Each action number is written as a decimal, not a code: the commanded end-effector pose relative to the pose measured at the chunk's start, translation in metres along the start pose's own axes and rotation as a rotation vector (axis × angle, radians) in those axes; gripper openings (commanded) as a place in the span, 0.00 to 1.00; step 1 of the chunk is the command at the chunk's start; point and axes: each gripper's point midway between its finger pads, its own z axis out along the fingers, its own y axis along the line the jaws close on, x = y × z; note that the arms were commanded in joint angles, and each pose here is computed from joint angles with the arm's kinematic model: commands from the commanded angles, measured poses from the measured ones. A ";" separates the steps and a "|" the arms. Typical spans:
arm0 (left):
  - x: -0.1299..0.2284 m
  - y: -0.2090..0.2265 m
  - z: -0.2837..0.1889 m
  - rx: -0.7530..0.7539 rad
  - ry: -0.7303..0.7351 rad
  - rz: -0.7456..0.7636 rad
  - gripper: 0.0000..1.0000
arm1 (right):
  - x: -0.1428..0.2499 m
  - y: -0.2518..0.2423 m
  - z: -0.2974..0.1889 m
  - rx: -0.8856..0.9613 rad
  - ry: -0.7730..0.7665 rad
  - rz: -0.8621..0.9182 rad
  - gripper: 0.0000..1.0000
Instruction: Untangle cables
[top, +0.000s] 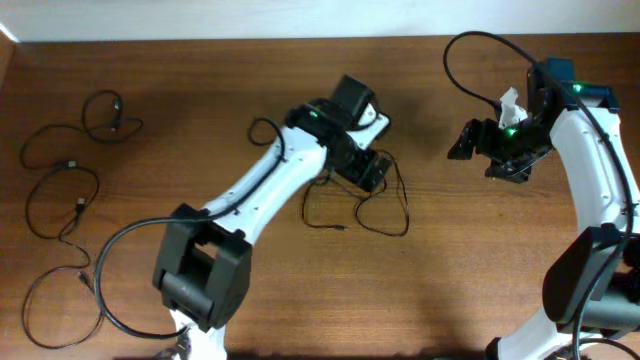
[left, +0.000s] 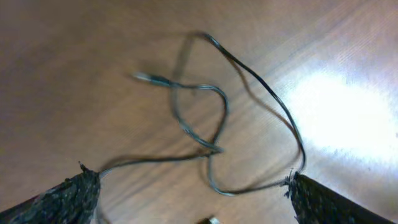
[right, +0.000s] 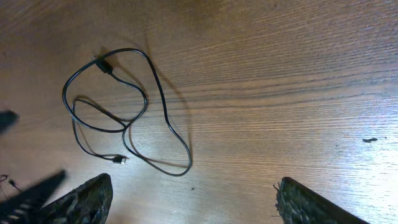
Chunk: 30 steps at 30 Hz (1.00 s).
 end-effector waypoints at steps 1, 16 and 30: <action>0.003 -0.025 0.019 0.029 -0.028 0.077 1.00 | 0.000 -0.004 0.001 0.014 0.004 -0.008 0.85; 0.062 -0.020 0.110 0.013 0.193 0.075 0.63 | 0.009 -0.009 0.009 0.020 0.037 -0.002 0.85; 0.062 0.019 0.097 -0.215 0.236 0.092 0.00 | 0.012 -0.010 0.009 0.021 0.047 -0.004 0.85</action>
